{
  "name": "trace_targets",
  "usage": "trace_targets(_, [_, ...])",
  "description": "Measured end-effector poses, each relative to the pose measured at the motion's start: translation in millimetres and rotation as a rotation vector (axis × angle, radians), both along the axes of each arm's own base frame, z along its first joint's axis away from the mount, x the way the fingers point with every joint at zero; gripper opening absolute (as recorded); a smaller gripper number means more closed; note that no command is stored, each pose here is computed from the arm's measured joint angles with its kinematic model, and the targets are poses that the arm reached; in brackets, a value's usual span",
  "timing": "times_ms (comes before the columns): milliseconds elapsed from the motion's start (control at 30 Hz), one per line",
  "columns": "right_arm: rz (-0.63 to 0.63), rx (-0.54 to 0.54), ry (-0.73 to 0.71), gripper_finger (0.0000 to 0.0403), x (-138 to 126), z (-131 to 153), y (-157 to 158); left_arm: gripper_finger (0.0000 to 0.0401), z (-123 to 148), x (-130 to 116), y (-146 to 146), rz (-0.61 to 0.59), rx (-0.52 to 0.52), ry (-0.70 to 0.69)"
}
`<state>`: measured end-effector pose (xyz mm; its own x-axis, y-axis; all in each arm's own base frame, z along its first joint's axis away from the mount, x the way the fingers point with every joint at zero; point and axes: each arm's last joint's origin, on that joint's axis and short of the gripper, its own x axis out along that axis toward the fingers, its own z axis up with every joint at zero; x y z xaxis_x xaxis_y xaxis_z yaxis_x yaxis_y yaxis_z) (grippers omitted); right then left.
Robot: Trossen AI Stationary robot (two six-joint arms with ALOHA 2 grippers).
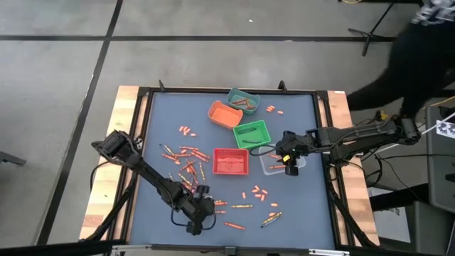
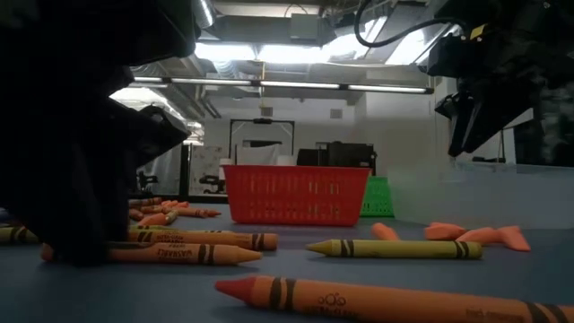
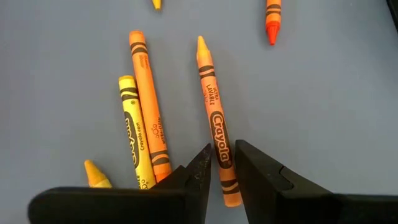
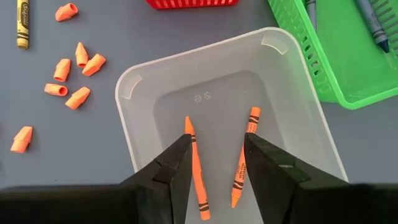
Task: Sort crayons
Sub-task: Put the light orange crayon into the transparent bin
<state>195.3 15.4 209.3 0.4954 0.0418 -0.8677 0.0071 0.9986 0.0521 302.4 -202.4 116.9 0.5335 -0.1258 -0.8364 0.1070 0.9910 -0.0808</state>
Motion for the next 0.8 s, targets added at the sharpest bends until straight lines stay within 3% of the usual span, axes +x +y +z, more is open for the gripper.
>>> trace_targets(233, [0.004, 0.008, 0.001, 0.0145, 0, 0, 0, 0.0063, -2, 0, 0, 0.002, 0.009, -0.001])
trace_targets(400, [0.028, 0.037, 0.000, 0.0145, -4, 3, 1, 0.0042, -2, 2, 2, 0.009, 0.012, 0.000])
trace_targets(600, [0.074, 0.073, -0.035, 0.0145, -18, 15, 2, 0.0007, -3, 5, 7, 0.020, 0.008, 0.004])
trace_targets(800, [0.079, 0.076, -0.107, 0.0145, -32, 28, 0, 0.0007, -1, 9, 12, 0.012, -0.047, 0.019])
